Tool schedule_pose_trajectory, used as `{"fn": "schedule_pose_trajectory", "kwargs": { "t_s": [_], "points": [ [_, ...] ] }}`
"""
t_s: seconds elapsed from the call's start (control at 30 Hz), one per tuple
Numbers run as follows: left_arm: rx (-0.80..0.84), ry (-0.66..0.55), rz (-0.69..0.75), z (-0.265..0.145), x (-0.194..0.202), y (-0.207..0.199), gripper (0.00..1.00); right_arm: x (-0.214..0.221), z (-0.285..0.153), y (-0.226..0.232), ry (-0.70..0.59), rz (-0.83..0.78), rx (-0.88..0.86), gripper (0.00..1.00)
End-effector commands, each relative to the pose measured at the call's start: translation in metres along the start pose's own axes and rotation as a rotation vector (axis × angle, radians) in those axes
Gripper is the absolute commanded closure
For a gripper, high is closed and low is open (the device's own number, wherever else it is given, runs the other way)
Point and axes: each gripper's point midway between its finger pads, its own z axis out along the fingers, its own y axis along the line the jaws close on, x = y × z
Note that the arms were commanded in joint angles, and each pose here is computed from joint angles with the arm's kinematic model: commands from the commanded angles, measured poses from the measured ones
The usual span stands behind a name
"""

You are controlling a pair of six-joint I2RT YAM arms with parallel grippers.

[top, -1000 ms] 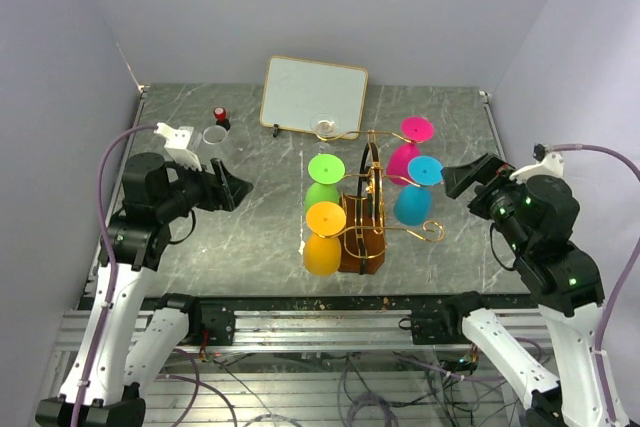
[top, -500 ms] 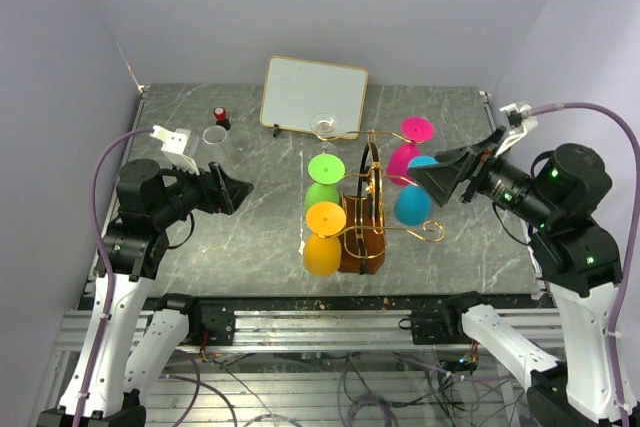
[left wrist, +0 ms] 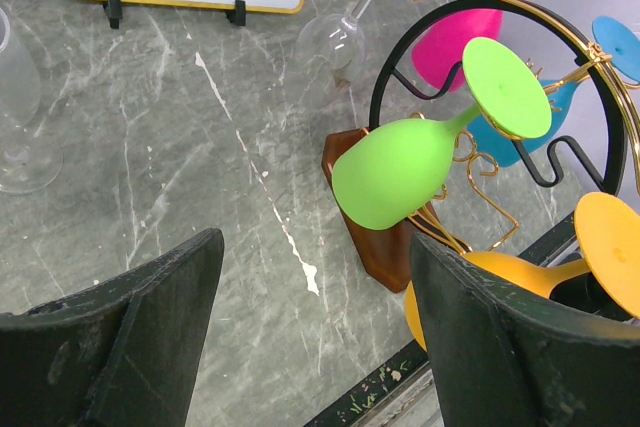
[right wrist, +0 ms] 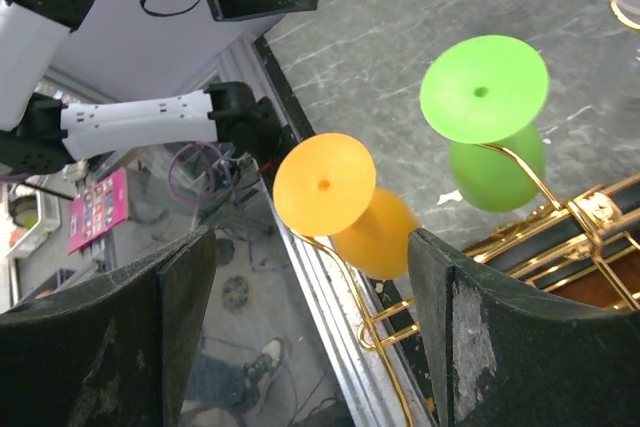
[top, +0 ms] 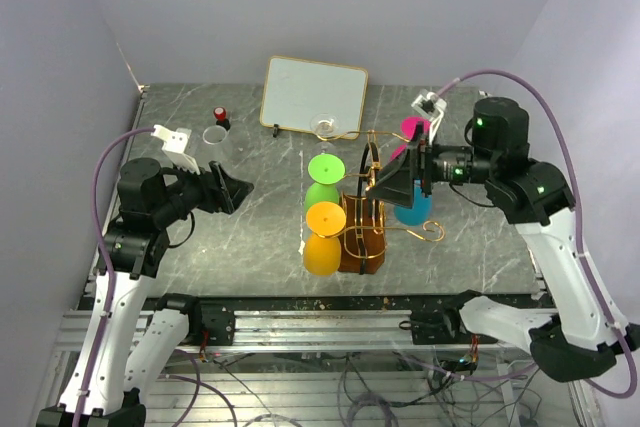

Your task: Take the wine glass off the wine glass rack

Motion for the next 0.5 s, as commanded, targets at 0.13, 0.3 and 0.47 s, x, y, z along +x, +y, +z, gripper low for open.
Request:
{"fn": "schedule_pose_trajectory", "kwargs": {
  "t_s": [0.13, 0.3, 0.47],
  "points": [
    [0.021, -0.022, 0.021, 0.001, -0.004, -0.003, 0.15, 0.018, 0.023, 0.004, 0.177, -0.011, 0.011, 0.29],
    [0.023, -0.019, 0.020, 0.002, -0.004, -0.003, 0.15, 0.031, 0.041, 0.006, 0.254, -0.010, 0.048, 0.31],
    [0.025, -0.019, 0.021, 0.002, -0.004, -0.003, 0.15, 0.047, 0.058, 0.003, 0.338, -0.017, 0.141, 0.34]
  ]
}}
